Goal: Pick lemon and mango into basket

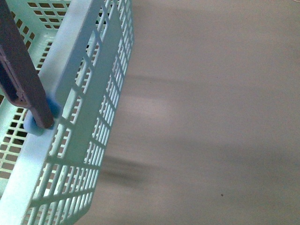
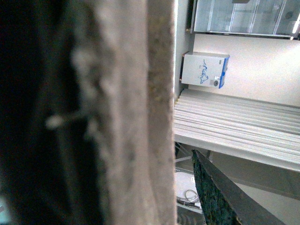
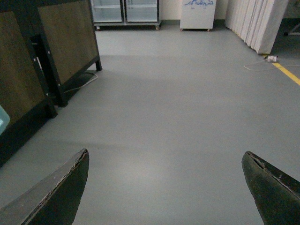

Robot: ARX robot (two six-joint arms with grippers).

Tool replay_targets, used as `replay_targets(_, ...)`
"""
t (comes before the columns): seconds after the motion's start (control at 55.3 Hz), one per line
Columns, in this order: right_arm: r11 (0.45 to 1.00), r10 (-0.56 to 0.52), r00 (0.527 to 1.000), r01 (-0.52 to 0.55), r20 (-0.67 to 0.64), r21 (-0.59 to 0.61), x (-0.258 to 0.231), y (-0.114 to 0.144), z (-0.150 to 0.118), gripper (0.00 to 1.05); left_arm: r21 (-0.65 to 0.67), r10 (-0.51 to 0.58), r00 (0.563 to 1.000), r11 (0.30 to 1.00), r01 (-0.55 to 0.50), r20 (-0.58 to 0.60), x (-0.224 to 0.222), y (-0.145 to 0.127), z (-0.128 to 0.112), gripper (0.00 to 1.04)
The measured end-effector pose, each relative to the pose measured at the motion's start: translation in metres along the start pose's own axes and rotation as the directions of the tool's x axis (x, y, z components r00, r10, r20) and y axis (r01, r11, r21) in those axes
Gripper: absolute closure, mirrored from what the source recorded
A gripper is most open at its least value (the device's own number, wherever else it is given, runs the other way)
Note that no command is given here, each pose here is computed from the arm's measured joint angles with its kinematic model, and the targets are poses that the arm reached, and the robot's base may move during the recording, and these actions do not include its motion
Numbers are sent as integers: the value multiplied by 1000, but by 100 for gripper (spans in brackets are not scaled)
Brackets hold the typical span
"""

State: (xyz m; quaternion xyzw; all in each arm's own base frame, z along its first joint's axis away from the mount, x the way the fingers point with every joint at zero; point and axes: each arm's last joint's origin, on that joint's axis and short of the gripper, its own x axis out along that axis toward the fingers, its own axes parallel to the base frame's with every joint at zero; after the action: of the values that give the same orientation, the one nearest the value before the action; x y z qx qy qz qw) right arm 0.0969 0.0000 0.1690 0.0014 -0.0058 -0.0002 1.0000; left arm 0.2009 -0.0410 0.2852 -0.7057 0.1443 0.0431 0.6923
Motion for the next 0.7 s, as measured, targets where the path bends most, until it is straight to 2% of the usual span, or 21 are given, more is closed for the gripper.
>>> replay_targets(0.705, 1000, 0, 1000, 0, 0, 0, 0, 0, 0, 9, 0, 0, 1000, 1000, 0, 0, 0, 0, 0, 76)
